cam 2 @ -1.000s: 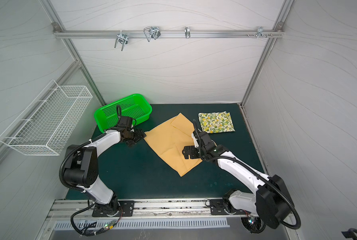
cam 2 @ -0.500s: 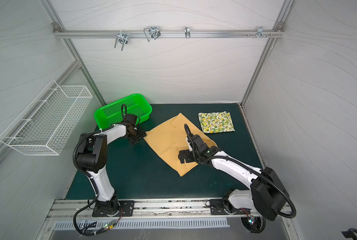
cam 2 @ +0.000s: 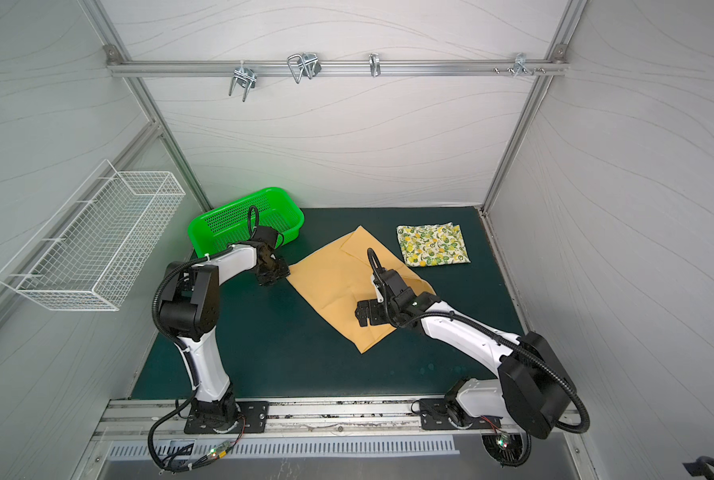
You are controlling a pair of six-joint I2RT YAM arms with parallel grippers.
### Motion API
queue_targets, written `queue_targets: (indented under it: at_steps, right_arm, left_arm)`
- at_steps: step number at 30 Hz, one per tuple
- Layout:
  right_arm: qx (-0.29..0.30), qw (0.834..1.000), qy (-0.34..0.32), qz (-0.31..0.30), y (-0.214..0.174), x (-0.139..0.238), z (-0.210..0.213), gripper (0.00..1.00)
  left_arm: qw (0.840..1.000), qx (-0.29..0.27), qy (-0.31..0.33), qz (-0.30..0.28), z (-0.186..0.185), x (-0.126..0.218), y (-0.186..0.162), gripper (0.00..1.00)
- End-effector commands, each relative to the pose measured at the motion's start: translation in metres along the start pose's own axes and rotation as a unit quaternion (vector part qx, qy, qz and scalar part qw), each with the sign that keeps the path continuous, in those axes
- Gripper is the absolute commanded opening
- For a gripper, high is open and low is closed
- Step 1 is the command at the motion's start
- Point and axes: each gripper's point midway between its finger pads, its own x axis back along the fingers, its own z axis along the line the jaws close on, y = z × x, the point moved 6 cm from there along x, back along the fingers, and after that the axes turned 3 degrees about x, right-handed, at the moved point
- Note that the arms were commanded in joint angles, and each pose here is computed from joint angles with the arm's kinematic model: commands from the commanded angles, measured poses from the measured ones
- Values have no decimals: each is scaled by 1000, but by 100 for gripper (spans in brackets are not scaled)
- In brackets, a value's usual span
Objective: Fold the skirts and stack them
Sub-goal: 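Grasp the flattened tan skirt's near edges with both grippers, then lift the tan skirt with both grippers, raising it toward the far side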
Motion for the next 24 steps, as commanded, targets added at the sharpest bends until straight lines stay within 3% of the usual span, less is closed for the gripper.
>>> queue_targets:
  at_steps: [1, 9, 10, 14, 15, 24]
  right_arm:
    - [1, 1000, 7, 0, -3, -2, 4, 99]
    - [16, 1000, 5, -3, -7, 2, 8, 99]
    - [18, 1000, 6, -3, -8, 2, 9, 99]
    - [32, 999, 6, 3, -13, -1, 14, 99]
    - [36, 999, 6, 5, -14, -2, 16, 99]
    - [110, 993, 23, 19, -34, -18, 51, 99]
  left_arm:
    - [1000, -12, 28, 6, -2, -12, 1, 41]
    - [1000, -15, 20, 9, -10, -17, 1, 27]
    - [1000, -15, 23, 7, -9, -16, 2, 13]
    - [999, -21, 24, 6, -11, -15, 4, 7]
    - [999, -22, 24, 7, -11, -15, 5, 1]
    - [1000, -23, -13, -15, -19, 18, 8, 0]
